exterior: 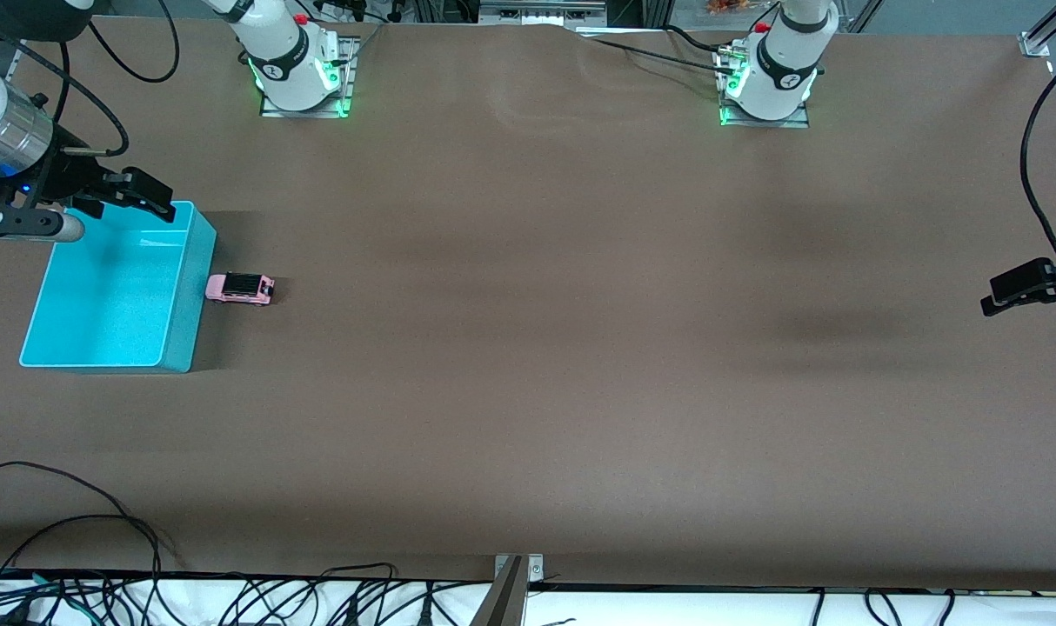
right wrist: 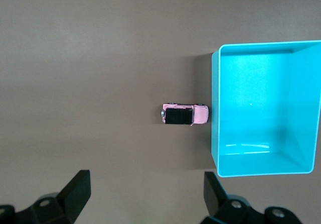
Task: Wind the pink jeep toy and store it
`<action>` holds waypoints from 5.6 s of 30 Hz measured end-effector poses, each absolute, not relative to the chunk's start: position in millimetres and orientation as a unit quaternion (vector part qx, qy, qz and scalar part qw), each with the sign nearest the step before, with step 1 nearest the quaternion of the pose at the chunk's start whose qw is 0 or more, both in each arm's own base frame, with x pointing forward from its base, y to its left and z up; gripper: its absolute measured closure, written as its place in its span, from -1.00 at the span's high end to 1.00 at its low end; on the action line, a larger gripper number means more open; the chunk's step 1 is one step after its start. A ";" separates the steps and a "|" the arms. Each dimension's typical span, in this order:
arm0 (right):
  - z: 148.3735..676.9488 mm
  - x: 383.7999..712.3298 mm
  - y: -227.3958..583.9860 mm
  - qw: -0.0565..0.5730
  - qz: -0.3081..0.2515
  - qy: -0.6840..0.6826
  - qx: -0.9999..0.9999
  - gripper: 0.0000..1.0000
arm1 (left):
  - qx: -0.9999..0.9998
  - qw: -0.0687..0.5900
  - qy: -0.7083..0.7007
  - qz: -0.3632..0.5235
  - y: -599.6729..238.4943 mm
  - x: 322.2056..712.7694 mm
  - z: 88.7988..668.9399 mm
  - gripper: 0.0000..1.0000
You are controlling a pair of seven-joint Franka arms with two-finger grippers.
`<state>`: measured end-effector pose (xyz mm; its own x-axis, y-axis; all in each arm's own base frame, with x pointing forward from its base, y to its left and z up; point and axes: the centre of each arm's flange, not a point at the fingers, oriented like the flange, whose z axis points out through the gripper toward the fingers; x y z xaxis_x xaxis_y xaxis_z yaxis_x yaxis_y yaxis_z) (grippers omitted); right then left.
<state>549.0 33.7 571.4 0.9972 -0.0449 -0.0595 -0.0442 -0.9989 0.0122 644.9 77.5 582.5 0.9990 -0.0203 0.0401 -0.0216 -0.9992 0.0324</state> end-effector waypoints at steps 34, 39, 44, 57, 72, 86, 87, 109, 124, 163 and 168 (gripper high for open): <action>479.3 552.4 38.0 0.006 -0.035 -0.021 0.999 1.00 | 1.000 0.015 -0.001 0.027 89.2 642.9 589.3 1.00; 458.3 546.8 37.6 0.007 -0.044 -0.021 0.999 1.00 | 0.999 0.014 -0.001 0.029 89.1 641.9 592.1 1.00; 437.5 541.8 39.1 0.007 -0.050 -0.019 0.999 1.00 | 0.999 0.014 0.000 0.029 90.6 641.6 592.0 1.00; 374.6 533.7 40.2 0.006 -0.041 -0.019 0.999 1.00 | 1.000 0.015 0.002 0.026 92.9 642.3 588.7 1.00; 322.8 508.8 40.4 0.004 -0.021 -0.017 1.000 1.00 | 1.000 0.015 0.005 0.025 96.8 642.3 587.2 1.00; 268.0 509.8 -13.1 0.003 -0.009 -0.140 0.990 1.00 | 0.999 0.015 0.014 0.025 109.1 640.5 586.7 1.00; 265.0 509.6 -18.0 0.003 -0.010 -0.146 0.989 1.00 | 0.999 0.015 0.015 0.025 110.0 640.3 586.7 1.00; 236.3 511.8 -29.4 0.003 -0.005 -0.468 0.884 1.00 | 1.000 -0.015 0.000 0.015 100.6 643.2 579.8 1.00; 195.1 490.3 -28.1 -0.011 0.015 -0.594 0.804 1.00 | 0.999 -0.033 -0.017 0.007 84.1 647.6 572.6 1.00; 236.4 505.4 -30.1 -0.041 0.060 -0.614 0.786 0.04 | 0.999 -0.032 -0.034 -0.008 64.5 651.1 551.2 1.00; 252.1 505.0 -29.1 -0.040 0.058 -0.613 0.787 0.04 | 0.999 -0.032 -0.035 -0.008 64.3 651.1 551.0 1.00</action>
<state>505.0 -29.1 252.1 0.2409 -0.9696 0.0421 -0.9604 -0.2444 -0.1337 651.1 64.3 551.0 0.9975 -0.0686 -0.0176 -0.0696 -0.9956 -0.0628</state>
